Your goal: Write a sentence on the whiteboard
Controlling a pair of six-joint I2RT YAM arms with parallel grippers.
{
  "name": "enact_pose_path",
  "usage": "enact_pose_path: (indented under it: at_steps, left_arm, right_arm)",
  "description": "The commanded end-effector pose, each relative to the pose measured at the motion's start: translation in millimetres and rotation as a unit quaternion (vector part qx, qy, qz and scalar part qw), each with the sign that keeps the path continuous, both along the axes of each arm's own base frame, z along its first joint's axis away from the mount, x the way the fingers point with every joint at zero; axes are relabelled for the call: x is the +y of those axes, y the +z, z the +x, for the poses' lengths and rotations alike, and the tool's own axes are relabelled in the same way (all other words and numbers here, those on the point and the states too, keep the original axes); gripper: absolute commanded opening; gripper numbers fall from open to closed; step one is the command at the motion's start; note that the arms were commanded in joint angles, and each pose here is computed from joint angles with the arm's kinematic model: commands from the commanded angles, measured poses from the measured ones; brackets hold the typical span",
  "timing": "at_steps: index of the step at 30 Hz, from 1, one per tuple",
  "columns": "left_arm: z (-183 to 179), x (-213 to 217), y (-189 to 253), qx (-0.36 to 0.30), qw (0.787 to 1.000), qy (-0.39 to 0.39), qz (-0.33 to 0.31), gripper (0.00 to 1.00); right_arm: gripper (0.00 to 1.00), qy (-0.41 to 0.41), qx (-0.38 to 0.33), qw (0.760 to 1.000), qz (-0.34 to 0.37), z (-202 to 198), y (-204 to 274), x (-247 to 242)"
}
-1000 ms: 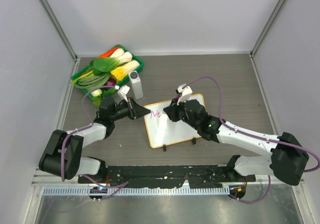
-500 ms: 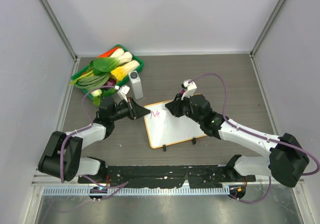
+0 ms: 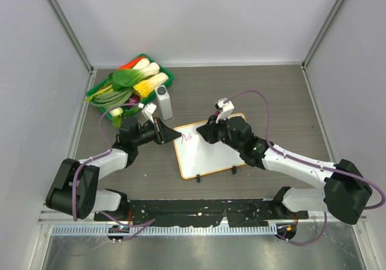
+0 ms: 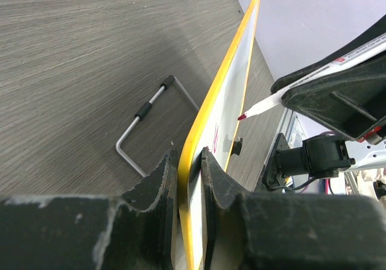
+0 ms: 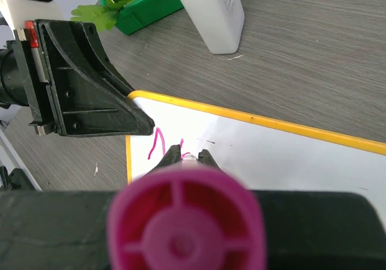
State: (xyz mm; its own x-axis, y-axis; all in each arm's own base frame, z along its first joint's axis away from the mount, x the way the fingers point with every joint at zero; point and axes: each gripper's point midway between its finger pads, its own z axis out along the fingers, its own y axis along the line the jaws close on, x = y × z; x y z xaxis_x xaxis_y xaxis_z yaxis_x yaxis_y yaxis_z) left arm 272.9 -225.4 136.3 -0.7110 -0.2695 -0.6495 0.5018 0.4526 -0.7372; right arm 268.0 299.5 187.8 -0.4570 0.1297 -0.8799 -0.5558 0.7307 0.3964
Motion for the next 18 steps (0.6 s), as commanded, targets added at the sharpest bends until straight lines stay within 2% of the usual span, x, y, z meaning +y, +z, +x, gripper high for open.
enact_pose_path:
  at_steps: [1,18]
  left_arm:
    - [2.7,4.7,-14.1,-0.01,0.999,0.007,0.034,0.0]
    - [2.4,3.3,-13.8,-0.009,0.999,0.004,0.032,0.0]
  right_arm:
    - [0.02,-0.009,-0.035,0.999,0.005,9.6,17.6,9.1]
    - [0.02,-0.03,-0.038,0.999,0.008,13.7,13.3,7.9]
